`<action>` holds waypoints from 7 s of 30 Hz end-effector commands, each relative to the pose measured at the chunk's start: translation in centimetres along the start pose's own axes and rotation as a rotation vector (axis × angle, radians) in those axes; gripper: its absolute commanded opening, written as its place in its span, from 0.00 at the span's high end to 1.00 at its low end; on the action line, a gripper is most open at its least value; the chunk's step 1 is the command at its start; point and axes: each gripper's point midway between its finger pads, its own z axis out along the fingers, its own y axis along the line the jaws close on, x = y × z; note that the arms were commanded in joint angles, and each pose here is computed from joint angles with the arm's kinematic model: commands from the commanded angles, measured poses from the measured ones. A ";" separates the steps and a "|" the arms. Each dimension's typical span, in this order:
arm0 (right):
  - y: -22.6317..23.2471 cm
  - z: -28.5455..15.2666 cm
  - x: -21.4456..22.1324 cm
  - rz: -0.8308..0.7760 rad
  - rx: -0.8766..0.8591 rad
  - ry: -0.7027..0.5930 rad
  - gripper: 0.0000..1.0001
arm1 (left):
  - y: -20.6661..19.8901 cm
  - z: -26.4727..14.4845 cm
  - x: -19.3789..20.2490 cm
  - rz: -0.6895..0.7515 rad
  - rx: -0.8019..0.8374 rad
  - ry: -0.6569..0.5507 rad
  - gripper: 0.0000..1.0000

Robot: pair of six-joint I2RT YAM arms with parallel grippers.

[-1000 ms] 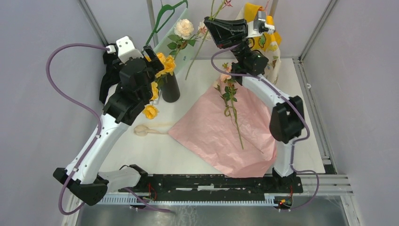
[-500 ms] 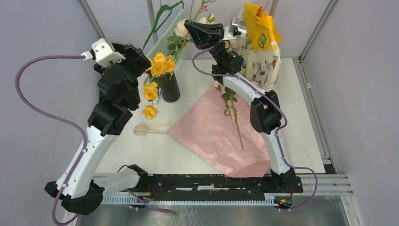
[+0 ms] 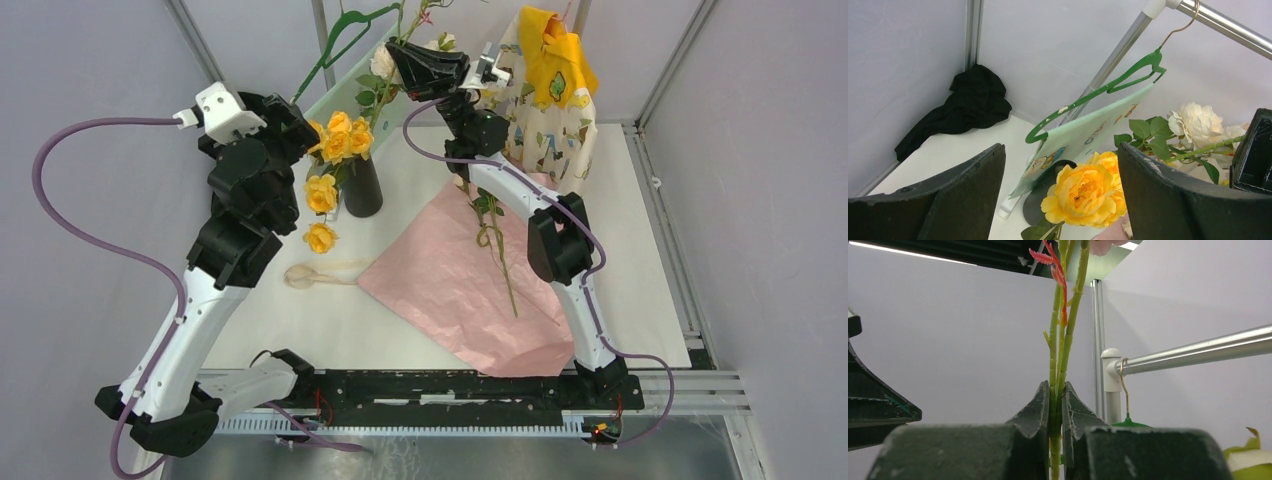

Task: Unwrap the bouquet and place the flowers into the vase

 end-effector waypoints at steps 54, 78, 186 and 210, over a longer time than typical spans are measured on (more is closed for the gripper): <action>2.1 0.9 -0.5 -0.046 -0.031 -0.059 1.00 | 0.1 0.7 0.2 0.031 -0.030 -0.035 0.12; 1.4 -7.5 13.1 0.165 0.061 0.292 1.00 | -0.1 0.7 0.3 0.018 -0.022 -0.027 0.12; -8.5 -49.1 11.0 -0.212 1.024 1.831 0.76 | -2.5 0.0 0.8 -0.043 0.102 0.053 0.12; -0.1 -11.5 -1.8 -0.008 0.333 0.753 1.00 | -1.8 -0.2 0.0 -0.044 0.077 0.033 0.12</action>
